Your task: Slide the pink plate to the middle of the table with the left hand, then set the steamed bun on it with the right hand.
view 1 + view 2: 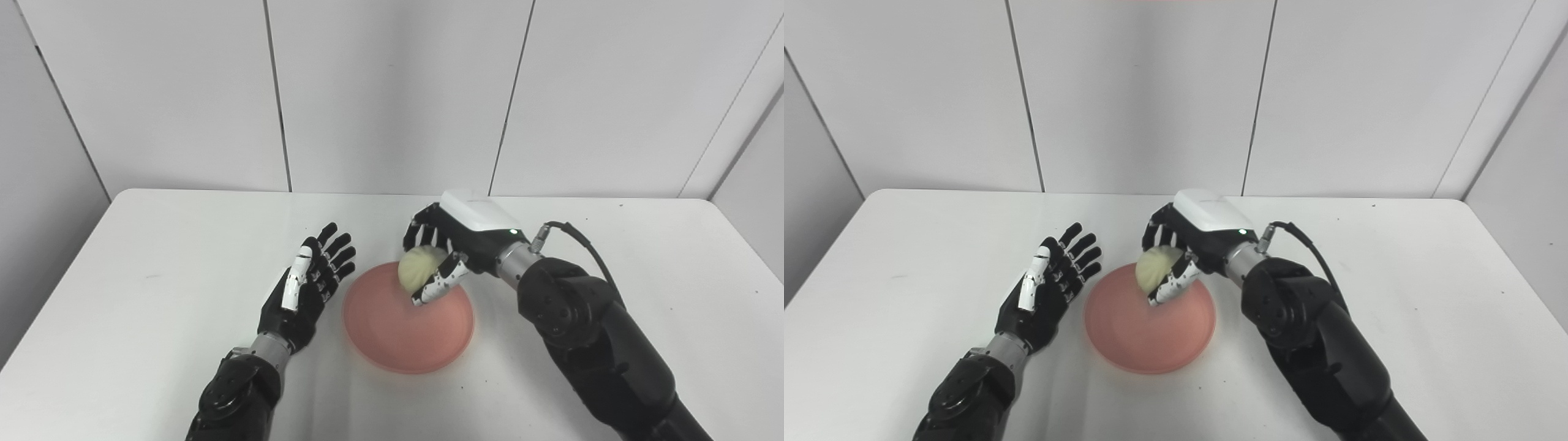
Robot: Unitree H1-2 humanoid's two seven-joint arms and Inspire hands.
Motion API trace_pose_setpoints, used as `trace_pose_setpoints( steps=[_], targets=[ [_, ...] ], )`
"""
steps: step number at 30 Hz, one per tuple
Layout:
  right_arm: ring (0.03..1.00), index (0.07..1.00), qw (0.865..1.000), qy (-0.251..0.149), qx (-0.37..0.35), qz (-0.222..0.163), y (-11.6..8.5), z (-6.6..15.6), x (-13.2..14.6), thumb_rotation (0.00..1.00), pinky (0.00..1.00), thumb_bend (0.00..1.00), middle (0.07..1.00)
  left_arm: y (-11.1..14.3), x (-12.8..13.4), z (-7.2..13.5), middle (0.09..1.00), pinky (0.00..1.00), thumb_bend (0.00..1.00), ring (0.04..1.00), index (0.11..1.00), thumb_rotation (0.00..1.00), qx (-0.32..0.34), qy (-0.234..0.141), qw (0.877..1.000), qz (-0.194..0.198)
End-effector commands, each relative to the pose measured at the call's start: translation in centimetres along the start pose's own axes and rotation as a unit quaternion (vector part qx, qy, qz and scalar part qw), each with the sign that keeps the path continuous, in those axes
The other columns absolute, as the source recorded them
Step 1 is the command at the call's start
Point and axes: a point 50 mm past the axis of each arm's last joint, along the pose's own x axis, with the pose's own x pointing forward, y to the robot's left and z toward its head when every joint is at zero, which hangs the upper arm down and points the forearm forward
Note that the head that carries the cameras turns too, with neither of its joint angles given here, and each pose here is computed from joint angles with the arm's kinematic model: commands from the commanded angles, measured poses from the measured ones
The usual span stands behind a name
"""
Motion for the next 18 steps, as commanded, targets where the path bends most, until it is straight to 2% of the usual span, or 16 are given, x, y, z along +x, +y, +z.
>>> trace_pose_setpoints(
  steps=[1,6,7,10,18],
  targets=[
    [0.377,0.488,1.0,-0.022,0.004,-0.02,-1.3,1.3,0.5,0.12,0.29,0.51,0.455,0.9,-2.4,-5.2,0.938,0.93,0.44,0.929,0.946,1.0,-0.02,0.127,0.991,0.041],
    [0.389,0.489,1.0,-0.025,0.01,0.0,0.3,1.4,1.1,0.12,0.3,0.51,0.47,0.7,-2.3,-5.3,0.94,0.93,0.45,0.93,0.948,1.0,-0.023,0.128,0.991,0.042],
    [0.393,0.515,1.0,-0.026,0.008,0.003,0.6,1.4,1.2,0.06,0.31,0.51,0.448,0.7,-2.3,-5.3,0.942,0.94,0.44,0.932,0.949,1.0,-0.023,0.128,0.991,0.041],
    [0.396,0.537,1.0,-0.027,0.005,0.012,1.4,1.3,1.5,0.01,0.31,0.52,0.427,0.7,-2.3,-5.2,0.939,0.94,0.45,0.931,0.947,1.0,-0.022,0.128,0.991,0.041],
    [0.369,0.535,0.999,-0.008,0.002,0.043,3.8,0.3,2.2,0.0,0.28,0.52,0.411,0.7,-2.5,-5.0,0.944,0.94,0.44,0.933,0.952,1.0,-0.017,0.129,0.991,0.038]
  ],
)
